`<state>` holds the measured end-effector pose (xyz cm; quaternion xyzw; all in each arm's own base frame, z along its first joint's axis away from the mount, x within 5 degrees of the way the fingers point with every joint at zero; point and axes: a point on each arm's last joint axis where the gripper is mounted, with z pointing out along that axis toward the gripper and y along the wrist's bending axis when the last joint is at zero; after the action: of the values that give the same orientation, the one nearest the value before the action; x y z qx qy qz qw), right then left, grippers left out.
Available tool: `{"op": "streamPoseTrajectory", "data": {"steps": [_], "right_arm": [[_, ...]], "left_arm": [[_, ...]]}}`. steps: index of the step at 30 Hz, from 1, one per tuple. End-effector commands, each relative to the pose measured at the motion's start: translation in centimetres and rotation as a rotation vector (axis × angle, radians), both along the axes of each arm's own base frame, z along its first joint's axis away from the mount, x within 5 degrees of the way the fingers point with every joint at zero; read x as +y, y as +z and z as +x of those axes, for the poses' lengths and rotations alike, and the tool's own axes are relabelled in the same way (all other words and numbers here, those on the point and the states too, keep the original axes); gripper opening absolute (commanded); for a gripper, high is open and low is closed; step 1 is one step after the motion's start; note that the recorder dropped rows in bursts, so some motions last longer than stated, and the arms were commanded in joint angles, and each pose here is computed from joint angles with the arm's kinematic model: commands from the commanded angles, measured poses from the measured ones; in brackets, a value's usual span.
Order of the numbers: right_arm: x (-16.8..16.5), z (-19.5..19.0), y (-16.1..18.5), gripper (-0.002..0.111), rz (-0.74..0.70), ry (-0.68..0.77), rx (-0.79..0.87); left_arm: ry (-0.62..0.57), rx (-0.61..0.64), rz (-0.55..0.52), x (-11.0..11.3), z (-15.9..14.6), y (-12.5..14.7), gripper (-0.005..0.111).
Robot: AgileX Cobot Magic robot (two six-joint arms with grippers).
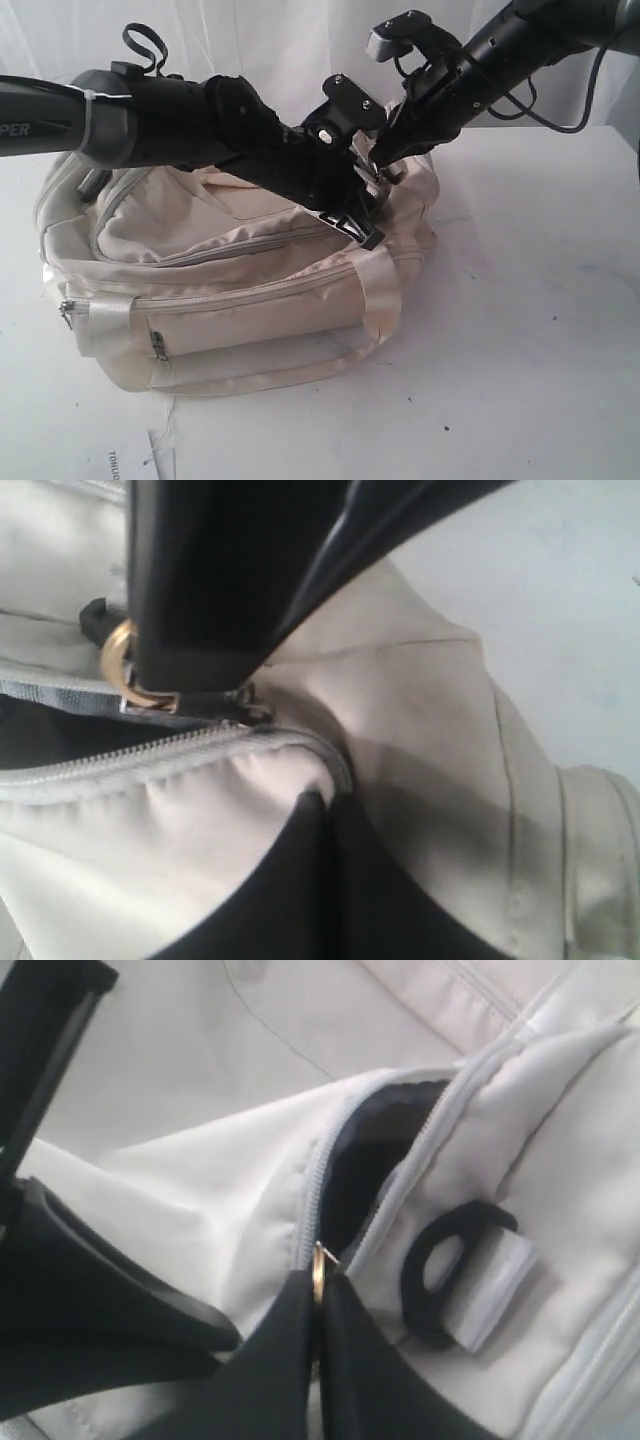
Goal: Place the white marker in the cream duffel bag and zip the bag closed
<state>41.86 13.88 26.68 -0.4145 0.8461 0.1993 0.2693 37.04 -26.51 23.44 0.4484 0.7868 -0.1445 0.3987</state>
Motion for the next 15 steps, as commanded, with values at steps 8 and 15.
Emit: {"op": "streamPoseTrajectory", "data": {"steps": [8,15], "right_arm": [[0.9,1.7,0.1,0.000,0.080,0.092,-0.243],[0.7,2.4,0.4,0.000,0.041,0.115,-0.366]], "left_arm": [[-0.106,0.050,0.081,-0.5,-1.5,-0.9,0.000],[-0.120,0.076,0.097,-0.2,-1.6,-1.0,0.000]]}}
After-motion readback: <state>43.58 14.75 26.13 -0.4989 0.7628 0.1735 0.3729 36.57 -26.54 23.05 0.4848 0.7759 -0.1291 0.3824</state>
